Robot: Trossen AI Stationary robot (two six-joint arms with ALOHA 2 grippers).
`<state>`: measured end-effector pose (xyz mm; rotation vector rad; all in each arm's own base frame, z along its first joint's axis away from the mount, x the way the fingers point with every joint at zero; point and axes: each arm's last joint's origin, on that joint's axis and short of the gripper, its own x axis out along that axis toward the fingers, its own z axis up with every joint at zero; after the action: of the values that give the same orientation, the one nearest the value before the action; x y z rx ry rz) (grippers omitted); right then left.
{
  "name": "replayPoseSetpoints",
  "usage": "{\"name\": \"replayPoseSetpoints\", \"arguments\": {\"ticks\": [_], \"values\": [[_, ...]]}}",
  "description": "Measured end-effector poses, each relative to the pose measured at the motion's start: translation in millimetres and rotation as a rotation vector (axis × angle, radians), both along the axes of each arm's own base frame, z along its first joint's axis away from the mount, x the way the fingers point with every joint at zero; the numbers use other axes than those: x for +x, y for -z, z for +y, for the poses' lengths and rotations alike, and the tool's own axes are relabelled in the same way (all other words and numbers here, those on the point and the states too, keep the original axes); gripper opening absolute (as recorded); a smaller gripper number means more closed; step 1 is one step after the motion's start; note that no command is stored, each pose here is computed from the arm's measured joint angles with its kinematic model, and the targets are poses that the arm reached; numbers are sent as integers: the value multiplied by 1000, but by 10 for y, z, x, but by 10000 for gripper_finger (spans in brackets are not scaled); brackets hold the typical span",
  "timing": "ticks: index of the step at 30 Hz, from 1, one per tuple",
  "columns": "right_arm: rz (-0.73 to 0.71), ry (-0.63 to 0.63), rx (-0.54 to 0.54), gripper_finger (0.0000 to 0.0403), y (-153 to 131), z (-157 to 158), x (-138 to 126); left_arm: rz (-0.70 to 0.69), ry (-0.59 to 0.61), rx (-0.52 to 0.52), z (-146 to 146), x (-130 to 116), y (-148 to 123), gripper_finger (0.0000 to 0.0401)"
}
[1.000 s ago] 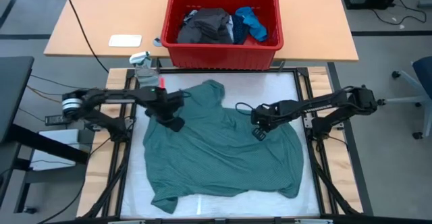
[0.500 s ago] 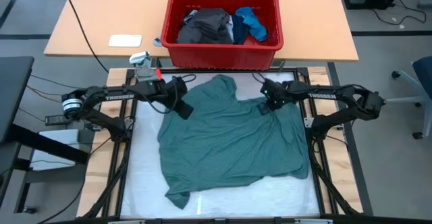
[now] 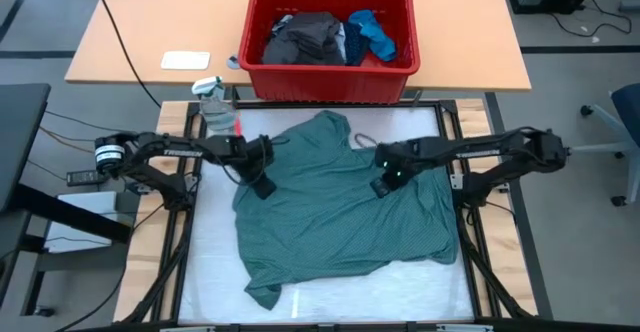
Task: Fold laundry
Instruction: Fold the green shirt
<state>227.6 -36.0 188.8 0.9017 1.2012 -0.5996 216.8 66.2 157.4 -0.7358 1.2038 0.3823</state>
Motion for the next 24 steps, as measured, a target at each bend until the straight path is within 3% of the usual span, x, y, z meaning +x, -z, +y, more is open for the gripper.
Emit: {"name": "replayPoseSetpoints", "arguments": {"ticks": [4, 8, 13, 16, 19, 24], "values": [[75, -58, 16, 4, 171, 181, 89, 111, -53, -218, -200, -237, 256, 2], [167, -210, 97, 4, 259, 519, 62, 181, -48, -414, -457, -360, 333, 2], [230, -313, 149, 4, 118, 949, -160, 206, -54, -427, -717, -363, 197, 1], [192, -336, 41, 4, 90, 1060, -247, 167, -45, -428, -817, -330, 68, 1], [182, -281, -24, 3, 353, 938, -297, 108, -63, -379, -782, -276, -39, 1], [134, -235, 91, 2, 612, 754, -296, -9, -60, -287, -678, -138, -193, 1]]}}
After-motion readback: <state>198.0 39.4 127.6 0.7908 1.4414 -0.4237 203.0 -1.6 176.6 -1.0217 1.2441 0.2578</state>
